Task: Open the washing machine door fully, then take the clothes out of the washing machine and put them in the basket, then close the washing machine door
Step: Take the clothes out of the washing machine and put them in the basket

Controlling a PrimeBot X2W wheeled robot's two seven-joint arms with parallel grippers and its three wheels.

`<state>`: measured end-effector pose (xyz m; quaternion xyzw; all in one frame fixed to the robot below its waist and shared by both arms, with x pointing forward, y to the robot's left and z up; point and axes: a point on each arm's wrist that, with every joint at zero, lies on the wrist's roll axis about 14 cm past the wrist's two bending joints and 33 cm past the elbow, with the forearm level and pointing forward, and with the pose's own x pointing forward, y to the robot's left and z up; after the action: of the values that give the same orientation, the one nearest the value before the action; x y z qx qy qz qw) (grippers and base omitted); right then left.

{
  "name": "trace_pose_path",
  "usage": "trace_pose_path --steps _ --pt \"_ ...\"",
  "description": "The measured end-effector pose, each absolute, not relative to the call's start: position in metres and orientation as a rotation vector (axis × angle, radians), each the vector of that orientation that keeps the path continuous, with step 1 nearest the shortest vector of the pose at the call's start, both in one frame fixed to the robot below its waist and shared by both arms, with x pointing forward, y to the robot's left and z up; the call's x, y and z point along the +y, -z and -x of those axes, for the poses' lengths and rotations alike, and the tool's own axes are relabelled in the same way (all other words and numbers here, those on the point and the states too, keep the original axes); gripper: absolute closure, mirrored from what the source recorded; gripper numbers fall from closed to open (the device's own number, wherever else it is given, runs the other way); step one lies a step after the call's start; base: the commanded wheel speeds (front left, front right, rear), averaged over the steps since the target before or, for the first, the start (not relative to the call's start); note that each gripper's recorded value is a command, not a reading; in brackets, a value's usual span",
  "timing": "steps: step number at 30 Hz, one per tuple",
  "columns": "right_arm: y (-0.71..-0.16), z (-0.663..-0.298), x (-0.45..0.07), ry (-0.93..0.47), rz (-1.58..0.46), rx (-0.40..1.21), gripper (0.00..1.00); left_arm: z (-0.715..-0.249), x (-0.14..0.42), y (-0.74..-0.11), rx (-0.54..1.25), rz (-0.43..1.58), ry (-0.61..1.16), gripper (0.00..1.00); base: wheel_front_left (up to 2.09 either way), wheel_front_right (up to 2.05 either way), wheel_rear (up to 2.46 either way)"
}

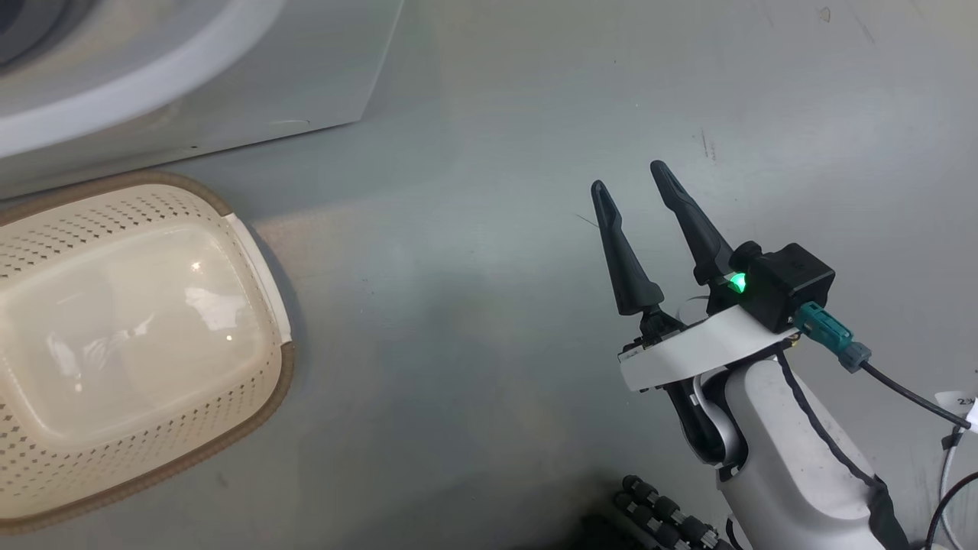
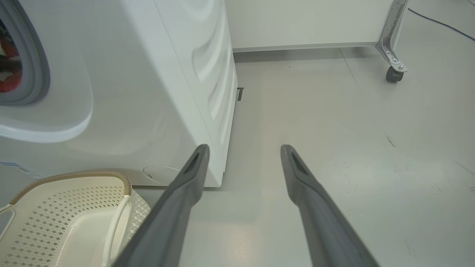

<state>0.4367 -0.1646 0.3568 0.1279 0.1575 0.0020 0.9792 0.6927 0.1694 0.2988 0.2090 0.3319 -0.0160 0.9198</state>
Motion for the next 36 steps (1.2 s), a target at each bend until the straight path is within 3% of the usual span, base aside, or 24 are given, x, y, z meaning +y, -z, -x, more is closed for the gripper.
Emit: trace_pose_path --steps 15,36 --pt "-0.365 -0.441 -0.159 -0.021 -0.265 0.294 0.0 -0.687 0.163 -0.312 0.65 -0.413 0.043 1.0 0.0 0.0 0.0" --pt "-0.411 -0.447 -0.15 -0.061 -0.245 0.179 0.0 -0.644 0.129 -0.376 0.439 -0.274 0.109 1.0 0.0 0.0 0.0"
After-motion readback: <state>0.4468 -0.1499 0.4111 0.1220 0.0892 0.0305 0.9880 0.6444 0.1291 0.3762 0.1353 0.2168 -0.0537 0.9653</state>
